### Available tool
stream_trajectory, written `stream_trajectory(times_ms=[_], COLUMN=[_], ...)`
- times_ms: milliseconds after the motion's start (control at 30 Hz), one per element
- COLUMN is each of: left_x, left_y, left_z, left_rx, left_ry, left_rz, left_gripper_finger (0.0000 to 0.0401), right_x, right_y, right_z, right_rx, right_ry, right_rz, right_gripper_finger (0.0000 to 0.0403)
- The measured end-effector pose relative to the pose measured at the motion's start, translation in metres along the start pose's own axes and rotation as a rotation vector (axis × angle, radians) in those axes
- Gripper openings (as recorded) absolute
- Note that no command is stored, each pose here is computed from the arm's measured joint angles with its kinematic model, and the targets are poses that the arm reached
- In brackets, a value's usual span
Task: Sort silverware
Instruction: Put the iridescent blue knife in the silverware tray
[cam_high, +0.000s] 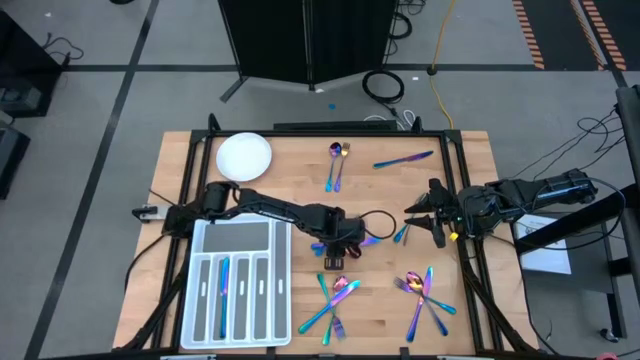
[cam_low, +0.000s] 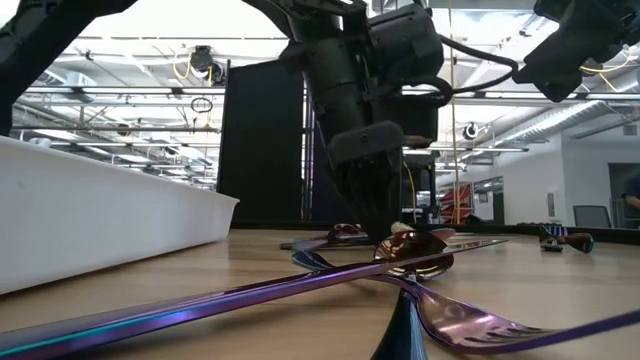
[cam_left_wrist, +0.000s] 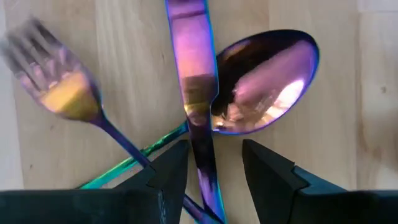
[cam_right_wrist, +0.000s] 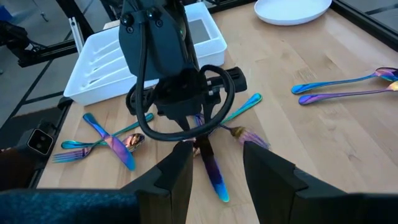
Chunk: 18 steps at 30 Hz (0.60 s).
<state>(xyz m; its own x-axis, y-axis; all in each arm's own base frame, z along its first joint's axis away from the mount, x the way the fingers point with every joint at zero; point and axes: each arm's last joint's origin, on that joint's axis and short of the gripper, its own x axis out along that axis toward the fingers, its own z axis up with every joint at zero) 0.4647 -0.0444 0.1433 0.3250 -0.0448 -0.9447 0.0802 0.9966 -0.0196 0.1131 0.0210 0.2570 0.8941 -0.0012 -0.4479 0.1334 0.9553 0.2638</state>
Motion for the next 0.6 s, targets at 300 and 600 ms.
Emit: stream_trajectory(times_ms=[300,600], left_x=[0.002,0.0022], left_y=[0.0002,0.0002], left_z=[-0.0002,-0.0001], left_rx=[-0.001,-0.008], left_ry=[0.002,0.001], left_rz=[0.0,0.0], left_gripper_finger=[0.0124,0.0073], right_x=[0.0001,0.0001], right_y=[0.0,0.0], right_z=[0.0,0.0], right_rx=[0.0,0.0], right_ry=[0.0,0.0], right_rz=[0.0,0.0], right_gripper_finger=[0.013,0.013])
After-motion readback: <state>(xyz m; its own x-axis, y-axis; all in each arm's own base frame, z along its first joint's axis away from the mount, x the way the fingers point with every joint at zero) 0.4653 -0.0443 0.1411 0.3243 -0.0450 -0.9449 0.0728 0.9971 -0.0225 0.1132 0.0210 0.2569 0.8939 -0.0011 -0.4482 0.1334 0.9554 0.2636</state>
